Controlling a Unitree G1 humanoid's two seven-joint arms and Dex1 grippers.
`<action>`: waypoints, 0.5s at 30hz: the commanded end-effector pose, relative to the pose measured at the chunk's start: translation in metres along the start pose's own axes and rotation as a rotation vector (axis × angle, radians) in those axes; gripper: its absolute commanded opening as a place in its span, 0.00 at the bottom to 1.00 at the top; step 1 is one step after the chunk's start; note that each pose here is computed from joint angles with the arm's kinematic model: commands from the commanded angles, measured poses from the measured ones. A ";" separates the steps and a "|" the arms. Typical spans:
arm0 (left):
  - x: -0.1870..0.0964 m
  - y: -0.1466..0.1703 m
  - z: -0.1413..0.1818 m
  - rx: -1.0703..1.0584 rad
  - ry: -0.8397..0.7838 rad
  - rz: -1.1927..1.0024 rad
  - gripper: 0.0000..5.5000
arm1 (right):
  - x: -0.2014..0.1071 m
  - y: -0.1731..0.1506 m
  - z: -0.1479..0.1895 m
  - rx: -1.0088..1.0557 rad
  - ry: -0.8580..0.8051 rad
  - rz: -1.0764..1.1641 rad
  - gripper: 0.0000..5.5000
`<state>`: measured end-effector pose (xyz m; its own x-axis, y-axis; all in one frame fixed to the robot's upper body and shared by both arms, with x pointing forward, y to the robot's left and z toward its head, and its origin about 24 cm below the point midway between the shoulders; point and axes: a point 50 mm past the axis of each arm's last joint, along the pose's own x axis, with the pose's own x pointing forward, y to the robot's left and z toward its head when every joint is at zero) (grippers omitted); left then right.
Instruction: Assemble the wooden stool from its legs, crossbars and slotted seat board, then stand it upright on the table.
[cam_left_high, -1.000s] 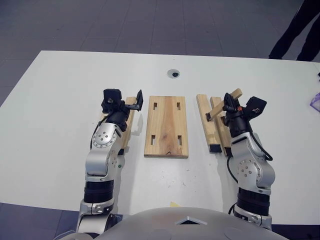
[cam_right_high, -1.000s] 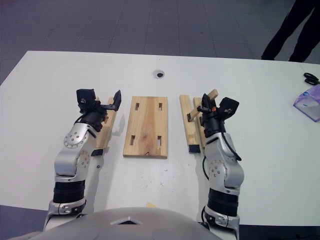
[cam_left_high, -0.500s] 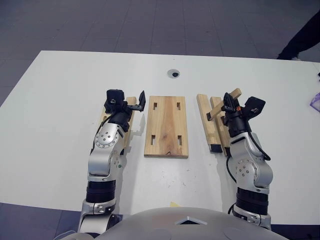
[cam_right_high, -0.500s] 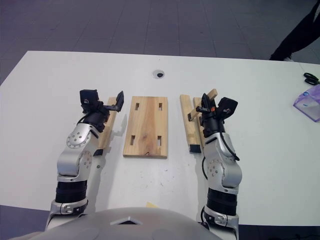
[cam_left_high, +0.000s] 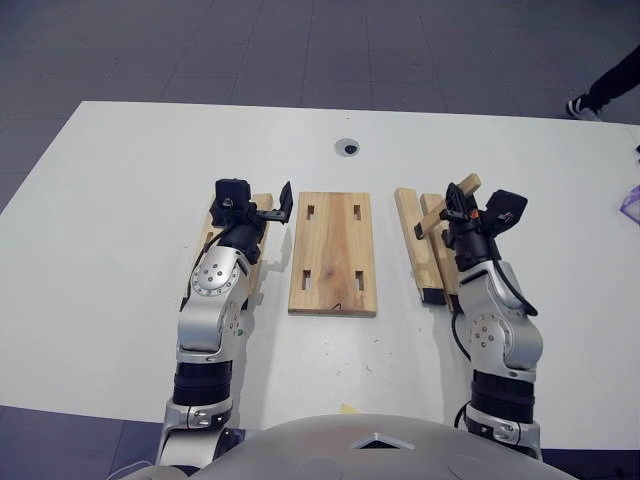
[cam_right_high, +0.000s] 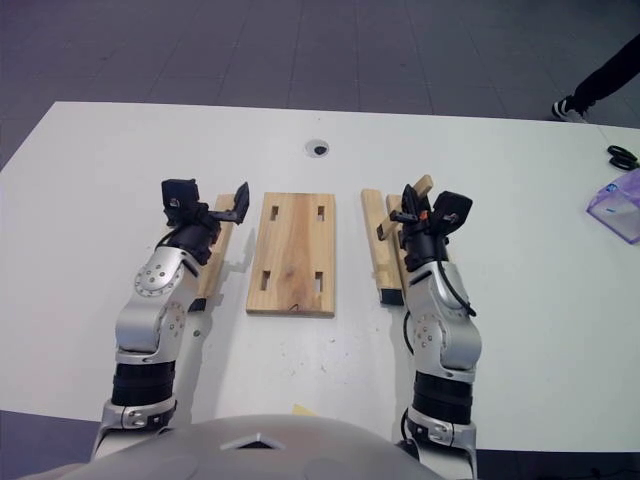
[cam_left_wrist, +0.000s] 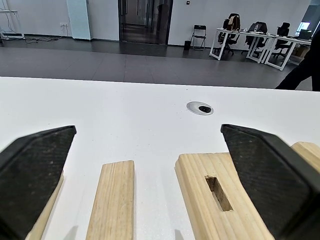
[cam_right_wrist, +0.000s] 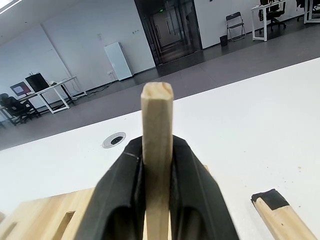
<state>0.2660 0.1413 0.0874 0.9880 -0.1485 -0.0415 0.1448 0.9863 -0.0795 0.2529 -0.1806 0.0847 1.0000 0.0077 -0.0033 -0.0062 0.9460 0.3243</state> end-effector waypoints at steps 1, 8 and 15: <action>-0.003 0.002 0.000 0.014 -0.002 0.015 0.98 | -0.007 -0.006 -0.018 -0.064 0.117 0.018 0.08; -0.004 0.003 0.000 0.033 -0.009 0.027 0.98 | -0.016 -0.021 -0.040 -0.154 0.202 0.027 0.08; 0.000 0.007 0.006 0.065 -0.032 0.030 0.98 | -0.028 -0.041 -0.058 -0.228 0.204 0.016 0.08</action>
<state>0.2647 0.1449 0.0891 0.9922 -0.1221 -0.0242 0.1209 0.9916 -0.0458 0.2460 -0.1871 0.0668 0.9913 0.1212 0.0516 -0.1266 0.9848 0.1190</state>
